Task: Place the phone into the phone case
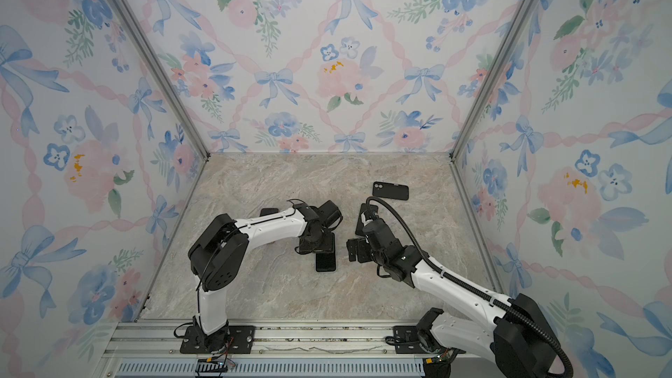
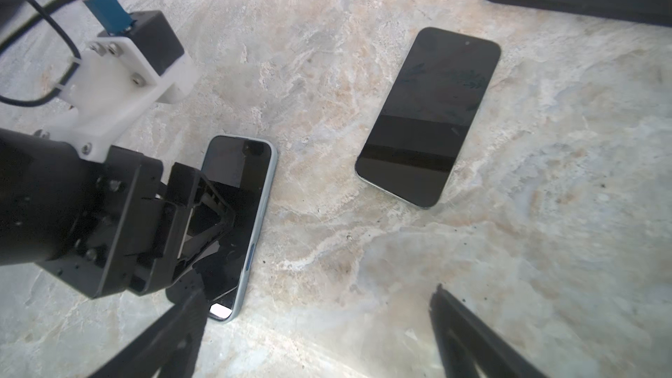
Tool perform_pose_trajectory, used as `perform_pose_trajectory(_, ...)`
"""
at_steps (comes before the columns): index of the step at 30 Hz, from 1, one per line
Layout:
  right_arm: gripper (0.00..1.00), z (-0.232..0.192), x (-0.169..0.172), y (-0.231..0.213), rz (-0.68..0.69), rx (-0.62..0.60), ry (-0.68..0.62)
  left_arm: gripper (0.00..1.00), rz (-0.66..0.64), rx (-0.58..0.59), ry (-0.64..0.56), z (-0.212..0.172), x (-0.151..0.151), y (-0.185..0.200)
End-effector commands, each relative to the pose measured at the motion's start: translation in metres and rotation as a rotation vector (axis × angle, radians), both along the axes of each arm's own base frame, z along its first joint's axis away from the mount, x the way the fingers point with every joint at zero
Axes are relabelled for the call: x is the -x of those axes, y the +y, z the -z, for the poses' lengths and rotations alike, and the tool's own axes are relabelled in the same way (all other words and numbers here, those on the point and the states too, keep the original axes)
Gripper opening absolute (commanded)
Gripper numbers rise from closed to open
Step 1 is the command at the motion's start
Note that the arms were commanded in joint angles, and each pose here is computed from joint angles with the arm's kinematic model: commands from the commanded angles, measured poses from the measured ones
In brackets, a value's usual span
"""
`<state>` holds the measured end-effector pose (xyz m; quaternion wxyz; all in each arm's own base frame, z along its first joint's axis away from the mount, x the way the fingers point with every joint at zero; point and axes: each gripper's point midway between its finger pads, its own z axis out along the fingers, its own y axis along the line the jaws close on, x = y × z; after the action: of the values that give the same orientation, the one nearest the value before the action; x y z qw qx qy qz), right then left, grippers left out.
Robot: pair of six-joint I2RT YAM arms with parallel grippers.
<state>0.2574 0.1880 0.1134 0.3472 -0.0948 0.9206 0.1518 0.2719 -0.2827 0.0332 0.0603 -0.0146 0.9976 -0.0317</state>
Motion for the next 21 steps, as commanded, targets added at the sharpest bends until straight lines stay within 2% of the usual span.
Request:
perform_pose_trajectory(1, 0.99, 0.015, 0.006, -0.007, -0.024, -0.001, 0.04, 0.73, -0.051, -0.098, 0.026, -0.005, 0.007, 0.015)
perform_pose_trajectory(7, 0.97, 0.024, 0.002, -0.008, -0.025, -0.021, 0.066, 0.77, -0.048, -0.063, 0.054, -0.004, 0.011, -0.006)
perform_pose_trajectory(11, 0.97, 0.026, 0.001, -0.007, -0.033, -0.023, 0.074, 0.83, -0.063, -0.057, 0.059, -0.004, 0.011, -0.008)
perform_pose_trajectory(16, 0.97, 0.028, 0.0, -0.007, -0.037, -0.039, 0.081, 0.86, -0.064, -0.083, 0.067, 0.007, 0.009, -0.007)
perform_pose_trajectory(21, 0.97, 0.031, 0.0, -0.007, -0.041, -0.045, 0.094, 0.88, -0.053, -0.061, 0.071, 0.006, 0.007, -0.017)
